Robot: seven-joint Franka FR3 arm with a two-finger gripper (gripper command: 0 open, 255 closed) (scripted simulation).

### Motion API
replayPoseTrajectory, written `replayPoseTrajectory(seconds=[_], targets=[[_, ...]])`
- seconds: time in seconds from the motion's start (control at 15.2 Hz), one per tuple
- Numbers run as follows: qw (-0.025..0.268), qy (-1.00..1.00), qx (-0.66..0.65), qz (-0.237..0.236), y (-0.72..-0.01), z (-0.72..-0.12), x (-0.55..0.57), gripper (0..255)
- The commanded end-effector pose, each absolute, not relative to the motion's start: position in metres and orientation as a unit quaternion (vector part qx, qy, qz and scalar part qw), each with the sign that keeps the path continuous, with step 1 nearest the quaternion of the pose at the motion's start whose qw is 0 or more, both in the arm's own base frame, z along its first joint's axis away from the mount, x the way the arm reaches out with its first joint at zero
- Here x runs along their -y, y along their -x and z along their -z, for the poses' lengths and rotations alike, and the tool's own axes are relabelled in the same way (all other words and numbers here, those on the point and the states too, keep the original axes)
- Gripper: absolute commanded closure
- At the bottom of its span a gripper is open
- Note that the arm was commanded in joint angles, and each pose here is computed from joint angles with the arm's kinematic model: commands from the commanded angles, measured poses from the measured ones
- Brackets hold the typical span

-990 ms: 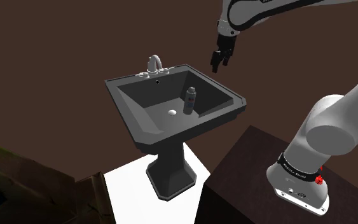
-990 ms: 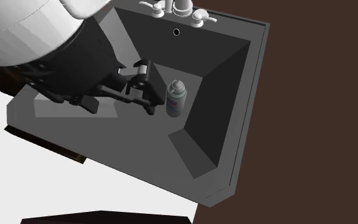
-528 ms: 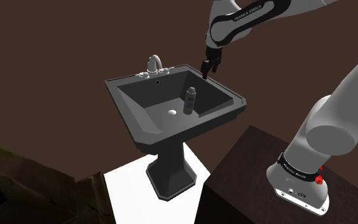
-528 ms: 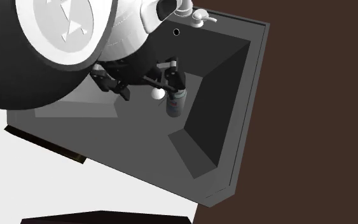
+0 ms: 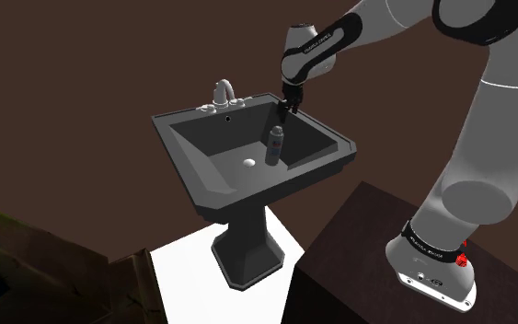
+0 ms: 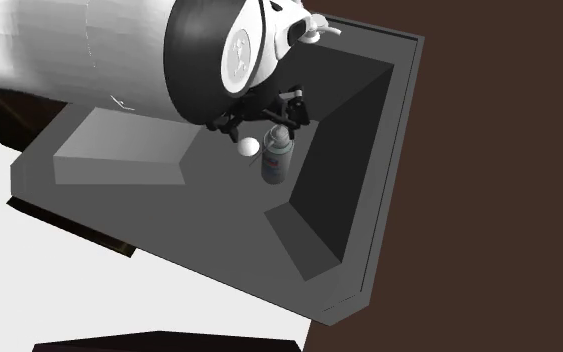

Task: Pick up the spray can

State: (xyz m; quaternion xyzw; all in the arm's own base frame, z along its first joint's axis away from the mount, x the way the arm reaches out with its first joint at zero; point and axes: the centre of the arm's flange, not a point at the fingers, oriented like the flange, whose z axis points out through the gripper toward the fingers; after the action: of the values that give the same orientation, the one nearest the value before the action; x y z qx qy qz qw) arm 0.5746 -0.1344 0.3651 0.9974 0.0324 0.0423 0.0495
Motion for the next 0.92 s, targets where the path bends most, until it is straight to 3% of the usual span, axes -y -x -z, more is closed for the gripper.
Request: replayPoseTrajectory(seconds=[0.0, 0.33, 0.86], targets=[[0.049, -0.997, -0.038, -0.042, -0.593, -0.347, 0.138, 0], [0.049, -0.997, -0.050, -0.041, -0.640, -0.302, 0.151, 0], [0.049, -0.997, -0.050, -0.041, -0.642, -0.260, 0.151, 0]])
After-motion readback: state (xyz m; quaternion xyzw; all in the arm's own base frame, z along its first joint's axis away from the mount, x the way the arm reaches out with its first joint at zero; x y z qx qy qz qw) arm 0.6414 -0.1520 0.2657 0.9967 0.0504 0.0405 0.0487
